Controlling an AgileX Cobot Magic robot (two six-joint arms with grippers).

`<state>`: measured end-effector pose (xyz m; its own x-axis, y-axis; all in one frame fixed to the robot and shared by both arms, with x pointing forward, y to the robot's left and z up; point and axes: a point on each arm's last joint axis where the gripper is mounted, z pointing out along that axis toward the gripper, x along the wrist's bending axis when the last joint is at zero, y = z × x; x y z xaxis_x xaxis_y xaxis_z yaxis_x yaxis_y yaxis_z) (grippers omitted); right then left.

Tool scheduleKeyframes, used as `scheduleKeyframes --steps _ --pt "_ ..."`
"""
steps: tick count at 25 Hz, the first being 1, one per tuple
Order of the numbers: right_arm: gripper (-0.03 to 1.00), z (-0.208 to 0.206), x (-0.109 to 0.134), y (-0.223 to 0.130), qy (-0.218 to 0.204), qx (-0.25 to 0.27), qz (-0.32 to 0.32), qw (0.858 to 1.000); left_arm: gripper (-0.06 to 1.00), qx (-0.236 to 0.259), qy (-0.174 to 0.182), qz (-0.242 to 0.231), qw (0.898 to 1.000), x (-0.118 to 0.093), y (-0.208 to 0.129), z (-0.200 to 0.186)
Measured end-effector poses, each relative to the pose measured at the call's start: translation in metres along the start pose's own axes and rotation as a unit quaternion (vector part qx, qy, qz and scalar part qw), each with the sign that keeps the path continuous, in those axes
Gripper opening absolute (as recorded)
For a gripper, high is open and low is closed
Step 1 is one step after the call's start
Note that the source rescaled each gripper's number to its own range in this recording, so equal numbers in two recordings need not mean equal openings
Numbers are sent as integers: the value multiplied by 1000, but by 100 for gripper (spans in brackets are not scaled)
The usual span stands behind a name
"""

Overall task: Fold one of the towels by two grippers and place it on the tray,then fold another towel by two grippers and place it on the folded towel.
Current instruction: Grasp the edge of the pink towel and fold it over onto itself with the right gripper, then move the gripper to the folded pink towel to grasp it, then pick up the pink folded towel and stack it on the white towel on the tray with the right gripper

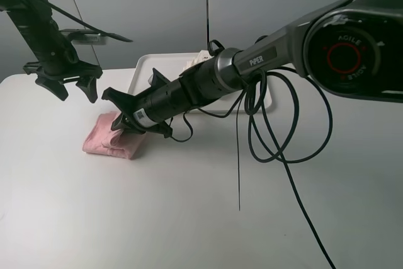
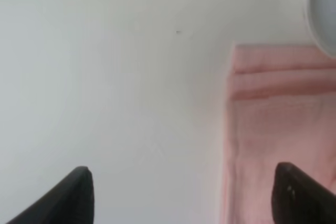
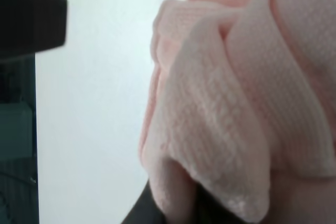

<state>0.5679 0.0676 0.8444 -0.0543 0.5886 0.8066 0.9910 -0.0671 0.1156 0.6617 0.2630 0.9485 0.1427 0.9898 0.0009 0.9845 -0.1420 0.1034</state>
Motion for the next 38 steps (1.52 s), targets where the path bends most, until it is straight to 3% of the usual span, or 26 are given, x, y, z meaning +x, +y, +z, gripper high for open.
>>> scheduleKeyframes --steps 5,10,12,22,25,29,34,38 --pt "15 0 2 0 10 1 19 1000 89 -15 -8 17 1000 -1 9 -16" --pt "52 -1 9 -3 52 20 27 998 89 -24 -21 30 999 -4 13 -21" --pt "60 -1 11 -4 58 25 20 998 89 -24 -23 34 999 -4 13 -21" --pt "62 -1 21 -14 88 56 -3 995 89 -27 -30 48 998 -5 13 -22" --pt "63 -18 34 -2 104 41 -20 994 89 -27 -30 48 998 -5 13 -22" --pt "67 -50 46 18 61 17 -59 996 89 -28 -31 47 998 -6 13 -22" --pt "69 -60 28 25 -46 24 -72 996 89 -29 -41 44 998 -7 14 -22" --pt "69 -59 21 24 -77 31 -67 994 89 -30 -42 43 998 -7 14 -22"
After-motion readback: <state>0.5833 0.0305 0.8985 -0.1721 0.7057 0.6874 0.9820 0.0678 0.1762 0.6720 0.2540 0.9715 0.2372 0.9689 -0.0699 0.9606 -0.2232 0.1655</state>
